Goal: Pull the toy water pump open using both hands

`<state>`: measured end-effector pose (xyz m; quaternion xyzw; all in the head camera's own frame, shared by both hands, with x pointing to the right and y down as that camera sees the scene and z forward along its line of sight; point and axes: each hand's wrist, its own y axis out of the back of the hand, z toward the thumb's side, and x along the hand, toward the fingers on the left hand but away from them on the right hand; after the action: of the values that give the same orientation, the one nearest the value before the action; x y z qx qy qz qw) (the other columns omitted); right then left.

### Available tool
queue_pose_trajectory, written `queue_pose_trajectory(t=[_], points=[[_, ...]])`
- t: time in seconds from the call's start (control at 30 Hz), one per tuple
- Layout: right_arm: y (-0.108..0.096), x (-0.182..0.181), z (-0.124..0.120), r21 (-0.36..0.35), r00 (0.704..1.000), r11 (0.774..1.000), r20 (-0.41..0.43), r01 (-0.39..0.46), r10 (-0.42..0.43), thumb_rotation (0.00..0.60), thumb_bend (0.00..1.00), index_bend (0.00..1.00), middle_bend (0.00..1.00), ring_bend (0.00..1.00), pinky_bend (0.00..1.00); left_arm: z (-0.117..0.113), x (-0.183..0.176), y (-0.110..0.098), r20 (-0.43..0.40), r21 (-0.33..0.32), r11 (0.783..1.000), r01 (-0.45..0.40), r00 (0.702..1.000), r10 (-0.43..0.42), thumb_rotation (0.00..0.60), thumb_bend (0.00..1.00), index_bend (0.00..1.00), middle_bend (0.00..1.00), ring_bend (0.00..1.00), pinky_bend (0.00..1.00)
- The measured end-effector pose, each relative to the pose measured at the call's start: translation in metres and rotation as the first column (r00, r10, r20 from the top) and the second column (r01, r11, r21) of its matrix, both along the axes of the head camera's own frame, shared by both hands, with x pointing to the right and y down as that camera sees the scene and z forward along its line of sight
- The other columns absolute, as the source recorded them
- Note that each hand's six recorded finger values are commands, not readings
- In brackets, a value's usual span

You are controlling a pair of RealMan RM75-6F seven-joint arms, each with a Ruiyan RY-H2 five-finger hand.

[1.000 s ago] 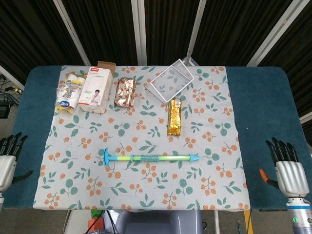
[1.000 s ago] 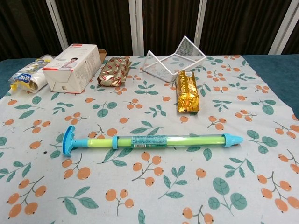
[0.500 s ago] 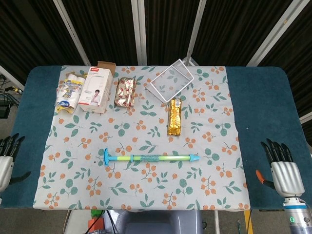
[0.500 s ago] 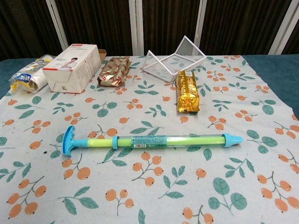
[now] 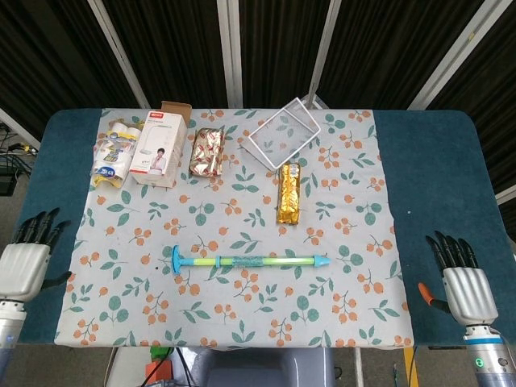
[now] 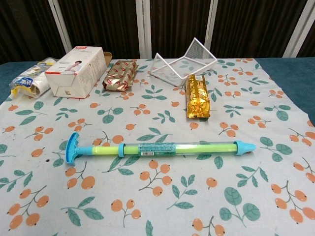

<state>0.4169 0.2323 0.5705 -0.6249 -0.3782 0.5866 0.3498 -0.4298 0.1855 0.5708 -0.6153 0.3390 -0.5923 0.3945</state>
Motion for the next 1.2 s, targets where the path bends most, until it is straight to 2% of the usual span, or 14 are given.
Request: queue_pose_trajectory(t=[0.2,0.4,0.6,0.8,1.2], points=[[0.000,-0.001,-0.001,0.000,1.000,1.000,0.004,0.004,-0.004,0.600,0.34,0.00,0.00,0.00,0.00,0.016,0.048,-0.021,-0.013,-0.030,0.998,-0.061,0.998,0.061,0.600,0.27,0.34,0.13,0.03,0.18],[0.000,0.002,-0.002,-0.001,1.000,1.000,0.016,-0.011,0.011,0.600,0.34,0.00,0.00,0.00,0.00,0.040,0.093,-0.029,0.011,-0.074,0.991,-0.112,0.994,0.113,0.600,0.31,0.39,0.16,0.04,0.18],[0.000,0.004,-0.003,-0.006,0.999,1.000,0.028,-0.025,0.025,0.600,0.33,0.00,0.00,0.00,0.00,0.065,0.141,-0.029,0.012,-0.138,0.982,-0.128,0.991,0.131,0.600,0.31,0.40,0.16,0.04,0.18],[0.000,0.005,-0.003,-0.010,0.999,0.999,0.035,-0.031,0.031,0.600,0.34,0.00,0.00,0.00,0.00,0.077,0.185,-0.027,-0.009,-0.164,0.973,-0.163,0.986,0.164,0.600,0.31,0.41,0.16,0.04,0.18],[-0.001,0.005,-0.003,-0.016,0.998,0.999,0.054,-0.044,0.045,0.600,0.33,0.00,0.00,0.00,0.00,0.092,0.231,-0.015,-0.004,-0.203,0.960,-0.192,0.981,0.196,0.600,0.31,0.44,0.18,0.06,0.18]])
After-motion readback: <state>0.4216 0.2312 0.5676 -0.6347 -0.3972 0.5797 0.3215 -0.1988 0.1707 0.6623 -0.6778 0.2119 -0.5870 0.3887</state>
